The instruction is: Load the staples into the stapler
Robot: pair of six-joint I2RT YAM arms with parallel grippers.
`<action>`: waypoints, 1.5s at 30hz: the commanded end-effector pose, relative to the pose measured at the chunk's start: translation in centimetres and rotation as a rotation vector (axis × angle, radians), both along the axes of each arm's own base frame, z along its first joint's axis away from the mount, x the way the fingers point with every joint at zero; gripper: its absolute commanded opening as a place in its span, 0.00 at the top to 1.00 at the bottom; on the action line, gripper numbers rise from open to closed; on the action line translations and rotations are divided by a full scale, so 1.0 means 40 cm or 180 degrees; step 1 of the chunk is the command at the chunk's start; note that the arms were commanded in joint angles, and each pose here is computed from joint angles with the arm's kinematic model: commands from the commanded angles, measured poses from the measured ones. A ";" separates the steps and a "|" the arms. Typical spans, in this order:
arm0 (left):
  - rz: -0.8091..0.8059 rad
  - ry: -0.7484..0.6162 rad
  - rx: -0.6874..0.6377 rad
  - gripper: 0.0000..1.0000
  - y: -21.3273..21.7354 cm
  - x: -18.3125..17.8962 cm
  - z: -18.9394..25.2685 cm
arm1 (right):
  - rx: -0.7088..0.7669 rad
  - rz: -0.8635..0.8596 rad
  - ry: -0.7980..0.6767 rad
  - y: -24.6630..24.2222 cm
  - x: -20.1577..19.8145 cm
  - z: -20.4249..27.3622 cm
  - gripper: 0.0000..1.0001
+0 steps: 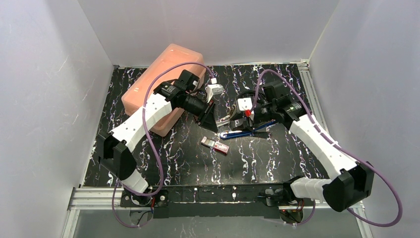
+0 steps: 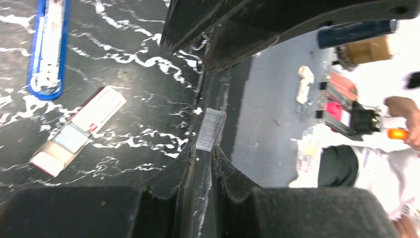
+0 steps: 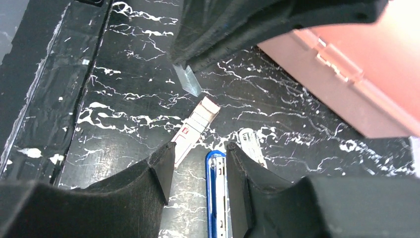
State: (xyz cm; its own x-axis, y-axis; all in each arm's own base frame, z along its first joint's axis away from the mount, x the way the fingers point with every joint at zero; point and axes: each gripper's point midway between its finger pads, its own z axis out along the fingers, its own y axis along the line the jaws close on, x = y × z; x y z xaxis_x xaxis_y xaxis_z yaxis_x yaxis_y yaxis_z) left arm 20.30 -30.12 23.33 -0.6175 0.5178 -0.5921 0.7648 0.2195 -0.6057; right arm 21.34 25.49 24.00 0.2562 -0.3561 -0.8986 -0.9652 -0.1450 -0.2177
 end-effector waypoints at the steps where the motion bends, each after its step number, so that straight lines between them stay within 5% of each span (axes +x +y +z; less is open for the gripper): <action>1: -0.0305 0.0536 -0.0274 0.98 -0.005 -0.074 0.075 | 0.0053 0.0297 -0.0570 -0.003 -0.043 0.079 0.50; 18: -0.0418 0.0972 -0.0282 1.00 -0.015 -0.090 0.077 | -0.0237 0.0602 -0.0870 0.016 -0.082 0.092 0.53; 45: -0.0457 0.1043 -0.0207 1.00 -0.024 -0.099 0.059 | -0.0483 0.0789 -0.0986 0.074 -0.111 0.074 0.66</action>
